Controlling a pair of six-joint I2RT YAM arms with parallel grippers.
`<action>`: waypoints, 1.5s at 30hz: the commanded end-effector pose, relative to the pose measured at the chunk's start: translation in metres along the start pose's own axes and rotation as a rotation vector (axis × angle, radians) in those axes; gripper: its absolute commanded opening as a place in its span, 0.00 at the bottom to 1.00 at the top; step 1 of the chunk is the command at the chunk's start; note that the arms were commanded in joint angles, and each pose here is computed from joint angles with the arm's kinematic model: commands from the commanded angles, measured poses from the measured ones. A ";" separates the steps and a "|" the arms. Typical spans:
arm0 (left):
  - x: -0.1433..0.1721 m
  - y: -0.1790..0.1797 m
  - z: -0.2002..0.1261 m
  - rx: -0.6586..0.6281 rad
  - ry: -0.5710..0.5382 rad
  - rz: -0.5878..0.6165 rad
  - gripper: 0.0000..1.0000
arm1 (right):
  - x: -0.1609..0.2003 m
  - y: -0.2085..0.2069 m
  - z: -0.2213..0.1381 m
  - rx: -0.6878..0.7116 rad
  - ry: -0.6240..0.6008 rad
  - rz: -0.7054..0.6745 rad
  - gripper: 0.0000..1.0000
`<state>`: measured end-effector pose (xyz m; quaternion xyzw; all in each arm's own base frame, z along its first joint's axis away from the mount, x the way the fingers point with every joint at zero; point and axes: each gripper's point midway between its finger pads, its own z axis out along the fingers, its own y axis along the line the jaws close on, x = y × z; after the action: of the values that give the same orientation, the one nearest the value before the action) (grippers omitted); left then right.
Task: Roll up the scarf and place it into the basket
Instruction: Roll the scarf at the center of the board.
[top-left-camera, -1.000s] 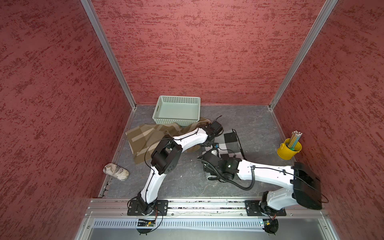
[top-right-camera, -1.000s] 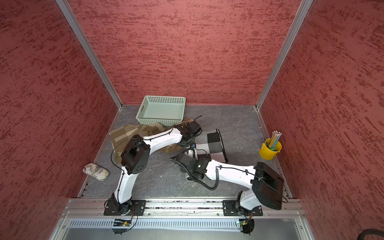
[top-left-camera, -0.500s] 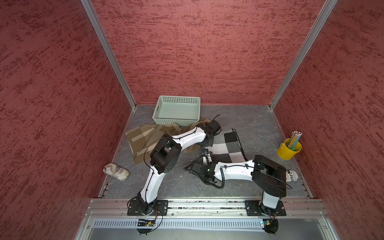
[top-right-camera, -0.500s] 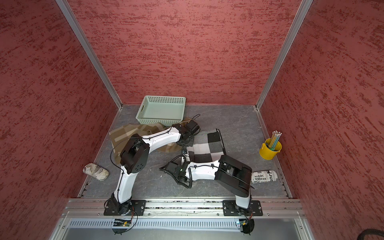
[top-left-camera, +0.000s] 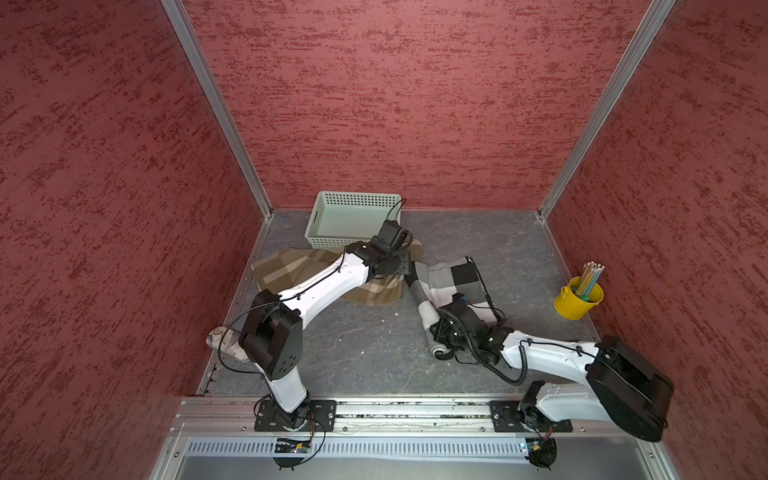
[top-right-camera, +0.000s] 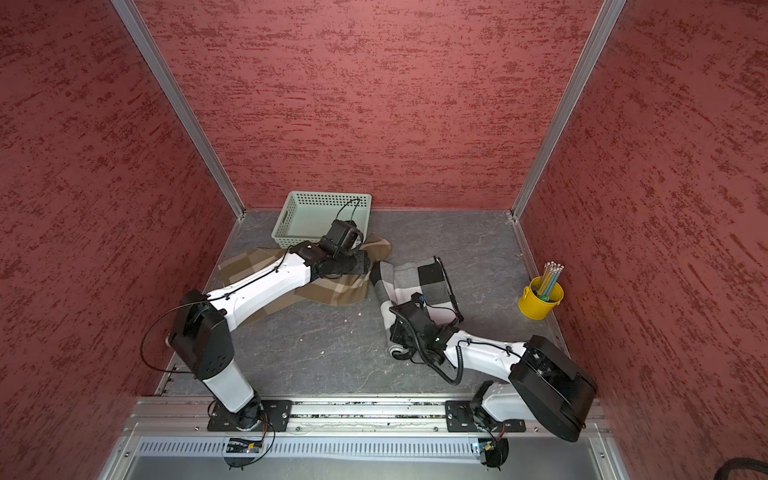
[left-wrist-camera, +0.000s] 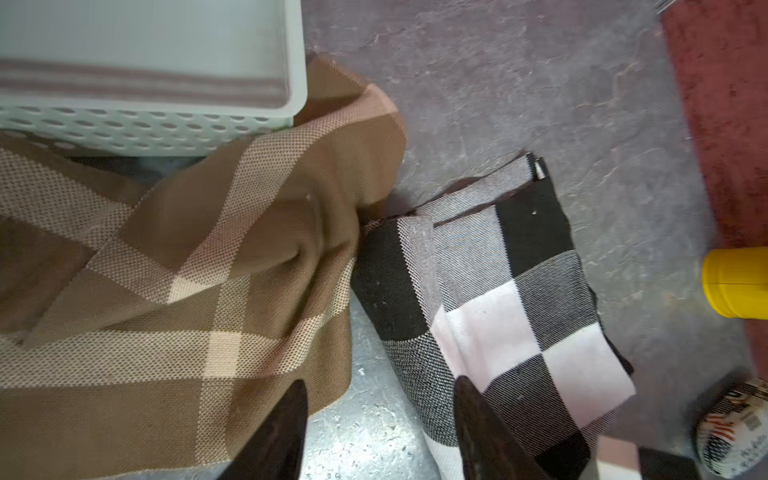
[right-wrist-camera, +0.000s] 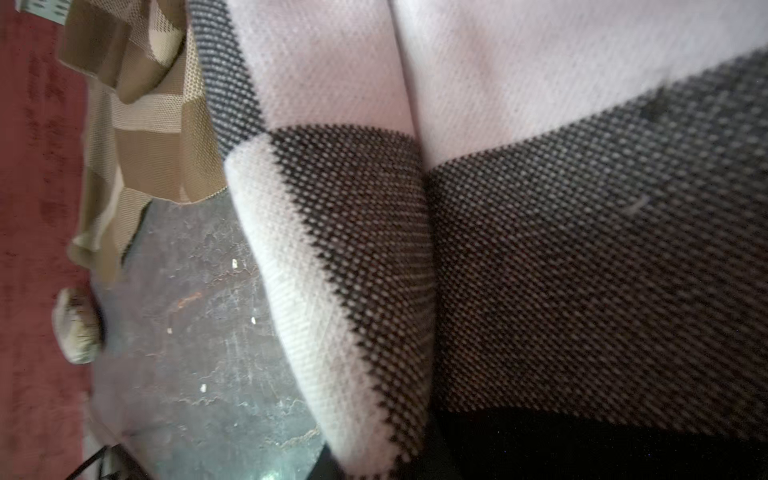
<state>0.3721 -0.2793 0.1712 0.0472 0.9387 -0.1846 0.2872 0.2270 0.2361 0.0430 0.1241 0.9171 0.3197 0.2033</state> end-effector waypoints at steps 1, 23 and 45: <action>0.025 -0.025 0.020 0.132 0.075 0.020 0.51 | 0.003 0.022 -0.001 -0.193 0.113 0.089 0.10; 0.078 -0.096 0.061 0.434 0.254 0.117 0.16 | -0.013 -0.029 -0.030 -0.277 0.092 0.375 0.23; 0.085 -0.106 0.168 0.530 0.211 0.022 0.10 | -0.058 -0.028 -0.109 0.415 -0.129 -0.135 0.56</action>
<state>0.3647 -0.4313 0.0418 0.1572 0.8932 -0.3920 0.1545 0.2348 0.1535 0.1126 0.1513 0.9415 0.2029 0.2227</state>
